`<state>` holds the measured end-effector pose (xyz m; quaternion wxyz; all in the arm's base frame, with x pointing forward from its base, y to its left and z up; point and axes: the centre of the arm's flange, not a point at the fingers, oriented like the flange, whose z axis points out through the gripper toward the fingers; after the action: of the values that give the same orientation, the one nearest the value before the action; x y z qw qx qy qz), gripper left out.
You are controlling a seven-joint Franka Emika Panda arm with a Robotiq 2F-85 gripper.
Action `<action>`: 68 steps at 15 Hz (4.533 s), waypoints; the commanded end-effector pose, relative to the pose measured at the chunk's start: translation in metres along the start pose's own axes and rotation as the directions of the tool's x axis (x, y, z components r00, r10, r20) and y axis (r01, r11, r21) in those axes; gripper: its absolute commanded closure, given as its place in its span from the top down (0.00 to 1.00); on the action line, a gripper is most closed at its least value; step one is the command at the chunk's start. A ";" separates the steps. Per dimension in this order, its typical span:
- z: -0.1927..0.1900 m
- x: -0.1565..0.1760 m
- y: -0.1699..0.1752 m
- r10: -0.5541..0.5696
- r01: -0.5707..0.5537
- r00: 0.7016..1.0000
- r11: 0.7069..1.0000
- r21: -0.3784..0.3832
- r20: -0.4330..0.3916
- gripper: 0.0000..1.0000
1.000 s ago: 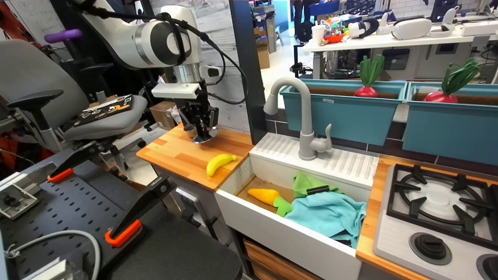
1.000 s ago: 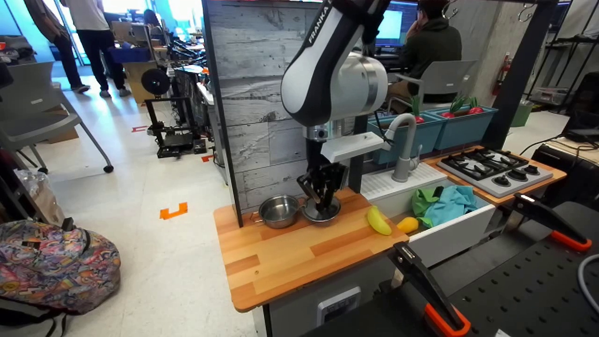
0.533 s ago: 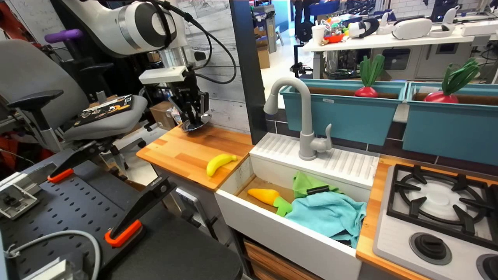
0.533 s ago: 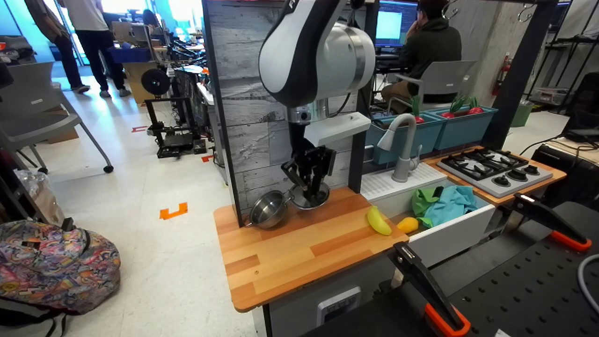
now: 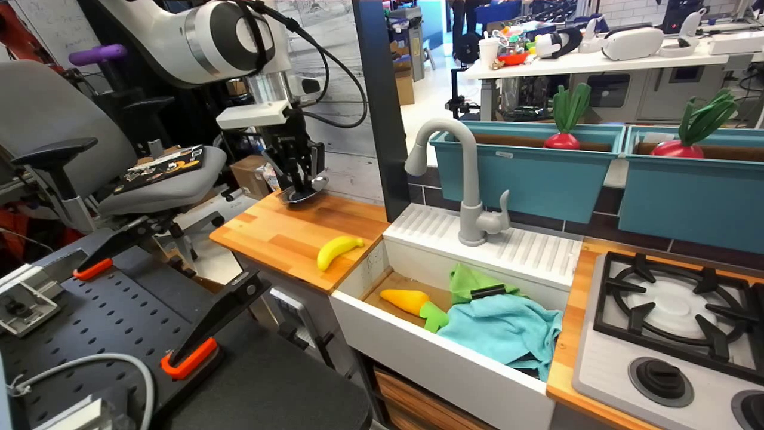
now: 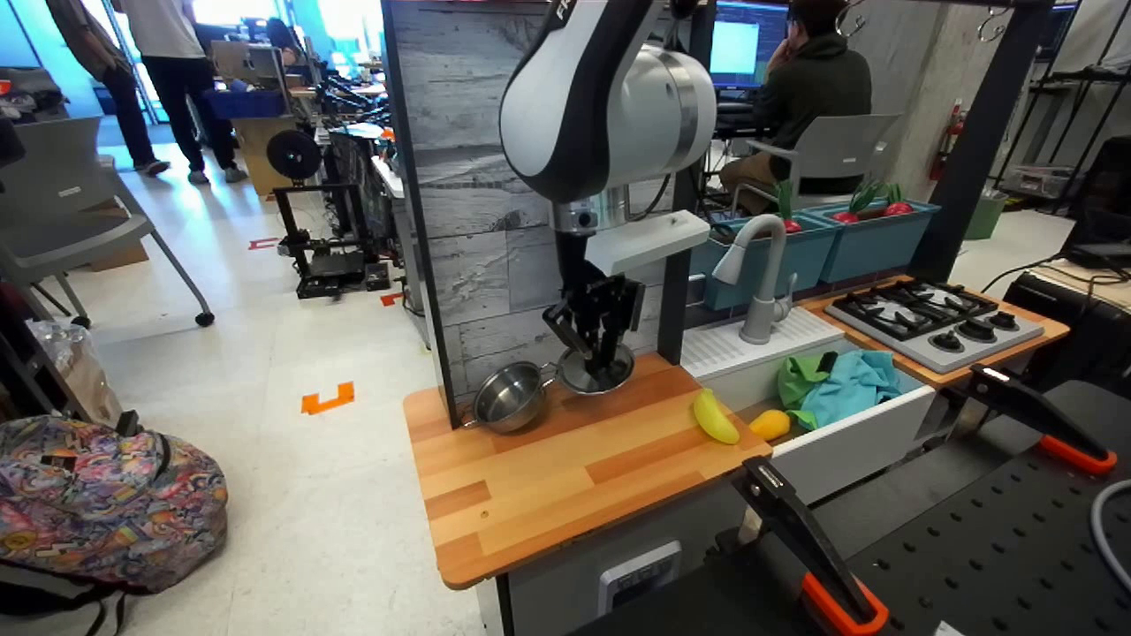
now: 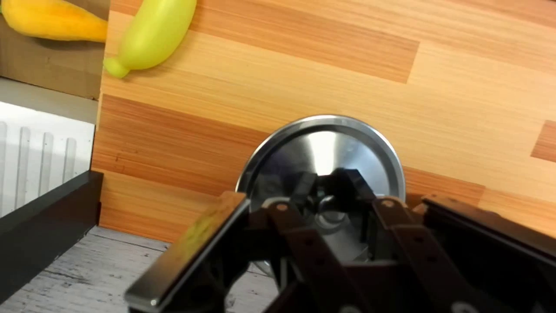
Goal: Put the lid on the pot
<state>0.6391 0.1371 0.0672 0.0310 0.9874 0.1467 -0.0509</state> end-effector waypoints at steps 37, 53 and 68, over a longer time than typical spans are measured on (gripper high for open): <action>0.050 0.027 -0.064 -0.358 0.351 0.902 0.934 -0.074 -0.240 0.06; 0.041 0.014 -0.065 -0.353 0.345 0.896 0.935 -0.081 -0.269 1.00; 0.002 -0.039 -0.078 -0.423 0.414 0.900 0.906 -0.090 -0.109 1.00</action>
<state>0.5792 0.2005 0.0662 0.0420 0.9325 0.3587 0.0104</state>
